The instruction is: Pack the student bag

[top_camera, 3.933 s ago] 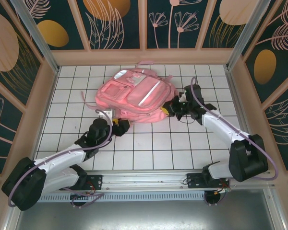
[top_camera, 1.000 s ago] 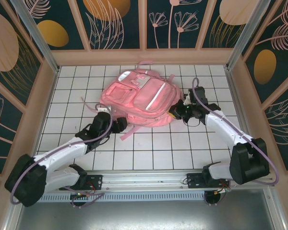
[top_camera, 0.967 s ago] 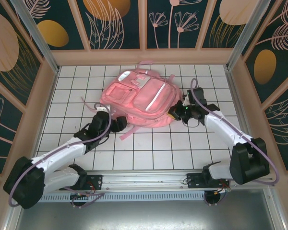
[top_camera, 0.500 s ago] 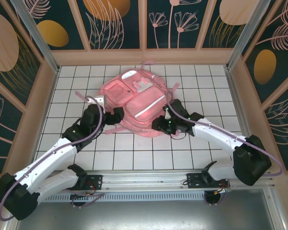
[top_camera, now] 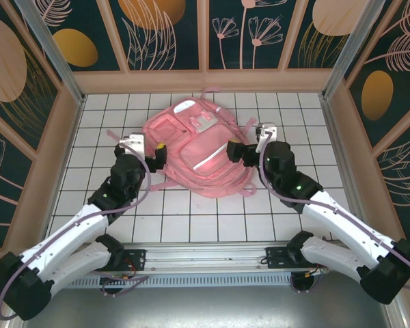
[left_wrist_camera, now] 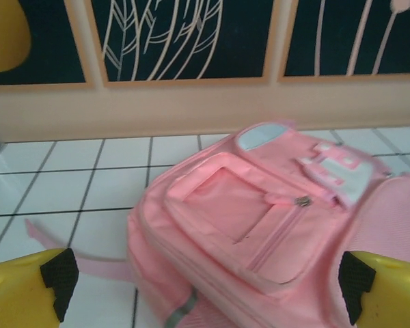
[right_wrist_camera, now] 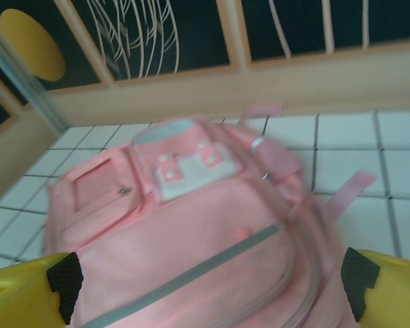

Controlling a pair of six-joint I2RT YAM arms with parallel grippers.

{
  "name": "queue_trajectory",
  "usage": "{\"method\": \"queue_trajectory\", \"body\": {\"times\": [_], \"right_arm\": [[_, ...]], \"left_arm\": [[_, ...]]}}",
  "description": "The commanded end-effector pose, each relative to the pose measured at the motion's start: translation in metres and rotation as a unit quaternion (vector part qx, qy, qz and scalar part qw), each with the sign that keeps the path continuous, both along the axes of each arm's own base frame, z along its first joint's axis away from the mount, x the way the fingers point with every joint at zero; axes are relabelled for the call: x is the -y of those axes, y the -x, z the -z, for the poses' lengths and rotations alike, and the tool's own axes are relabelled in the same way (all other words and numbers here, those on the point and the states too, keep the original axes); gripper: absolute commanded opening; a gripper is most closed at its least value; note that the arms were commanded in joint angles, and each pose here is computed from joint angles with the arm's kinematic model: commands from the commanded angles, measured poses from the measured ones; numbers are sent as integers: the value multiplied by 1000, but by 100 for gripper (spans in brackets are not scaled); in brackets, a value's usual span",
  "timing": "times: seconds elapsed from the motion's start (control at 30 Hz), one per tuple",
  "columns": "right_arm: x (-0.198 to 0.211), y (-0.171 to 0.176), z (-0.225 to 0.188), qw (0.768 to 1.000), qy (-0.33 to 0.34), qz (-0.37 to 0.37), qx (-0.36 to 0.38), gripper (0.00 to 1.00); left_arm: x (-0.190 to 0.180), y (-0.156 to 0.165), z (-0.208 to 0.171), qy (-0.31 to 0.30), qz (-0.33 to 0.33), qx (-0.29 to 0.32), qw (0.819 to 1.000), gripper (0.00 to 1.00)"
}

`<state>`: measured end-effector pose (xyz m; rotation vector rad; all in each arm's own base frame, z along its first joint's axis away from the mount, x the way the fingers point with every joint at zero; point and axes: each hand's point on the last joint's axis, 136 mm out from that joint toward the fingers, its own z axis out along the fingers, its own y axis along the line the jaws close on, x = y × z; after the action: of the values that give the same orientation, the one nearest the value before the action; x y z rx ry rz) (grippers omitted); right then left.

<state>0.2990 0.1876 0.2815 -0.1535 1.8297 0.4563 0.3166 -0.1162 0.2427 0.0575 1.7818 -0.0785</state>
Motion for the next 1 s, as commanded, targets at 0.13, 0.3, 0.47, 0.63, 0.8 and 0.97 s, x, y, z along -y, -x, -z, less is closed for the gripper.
{"method": "queue_trajectory", "body": {"times": [0.13,0.3,0.47,0.63,0.8,0.97], "right_arm": [[84,-75,-9,986,-7,141,85,99],[118,-142,64,984,-69,157,-37,99],[74,-179,123,985,-99,31,-138,97],[31,-170,143,965,-172,-75,-184,90],[-17,-108,169,946,-191,-131,-227,84],[-42,-22,153,944,-192,-183,-195,86]], "left_arm": [[-93,-13,2,42,-139,94,985,99],[-142,0,35,62,-224,77,969,99],[-155,4,48,59,-236,72,967,99],[-177,9,63,71,-286,66,953,99],[-187,7,81,91,-303,52,947,99],[-192,-1,92,97,-298,44,949,99]]}}
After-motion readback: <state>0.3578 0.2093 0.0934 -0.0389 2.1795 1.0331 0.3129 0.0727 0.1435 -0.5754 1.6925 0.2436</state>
